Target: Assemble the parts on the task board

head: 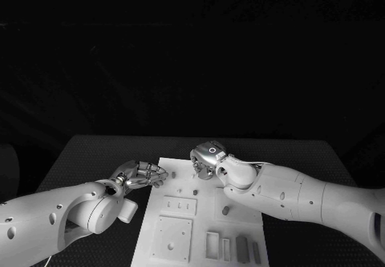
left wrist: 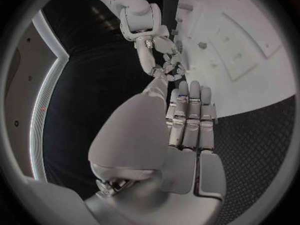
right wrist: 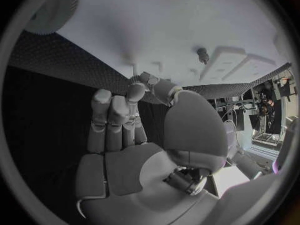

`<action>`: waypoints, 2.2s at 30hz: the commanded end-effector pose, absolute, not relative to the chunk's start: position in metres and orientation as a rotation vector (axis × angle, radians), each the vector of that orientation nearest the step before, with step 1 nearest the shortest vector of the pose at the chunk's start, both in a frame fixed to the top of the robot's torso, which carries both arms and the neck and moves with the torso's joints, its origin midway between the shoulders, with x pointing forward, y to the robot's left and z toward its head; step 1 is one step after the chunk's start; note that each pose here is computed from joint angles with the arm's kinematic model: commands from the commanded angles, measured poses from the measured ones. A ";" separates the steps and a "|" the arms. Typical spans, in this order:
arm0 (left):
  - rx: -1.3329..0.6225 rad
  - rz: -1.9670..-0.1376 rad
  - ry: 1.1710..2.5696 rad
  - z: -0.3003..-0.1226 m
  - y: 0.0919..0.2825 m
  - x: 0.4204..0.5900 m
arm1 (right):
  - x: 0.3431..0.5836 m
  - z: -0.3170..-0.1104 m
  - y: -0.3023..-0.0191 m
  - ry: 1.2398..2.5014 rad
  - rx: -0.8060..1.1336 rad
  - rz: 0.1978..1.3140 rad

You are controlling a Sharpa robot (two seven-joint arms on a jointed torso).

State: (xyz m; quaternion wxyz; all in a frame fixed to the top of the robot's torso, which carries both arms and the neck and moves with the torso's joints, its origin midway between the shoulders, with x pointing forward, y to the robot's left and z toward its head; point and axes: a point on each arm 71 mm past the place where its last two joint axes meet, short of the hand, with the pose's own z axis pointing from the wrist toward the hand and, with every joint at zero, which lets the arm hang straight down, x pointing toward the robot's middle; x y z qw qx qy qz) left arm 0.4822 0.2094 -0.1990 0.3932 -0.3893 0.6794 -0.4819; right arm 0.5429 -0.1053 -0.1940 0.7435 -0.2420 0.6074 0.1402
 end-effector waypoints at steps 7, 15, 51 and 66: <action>-0.975 -1.240 1.732 -0.198 0.207 0.481 | 0.542 -0.198 -0.103 1.346 -0.558 0.300; -0.976 -1.237 1.730 -0.198 0.208 0.481 | 0.541 -0.201 -0.102 1.356 -0.561 0.304; -0.975 -1.236 1.731 -0.198 0.207 0.483 | 0.546 -0.204 -0.107 1.370 -0.547 0.283; -0.975 -1.237 1.731 -0.198 0.206 0.483 | 0.548 -0.205 -0.108 1.396 -0.535 0.299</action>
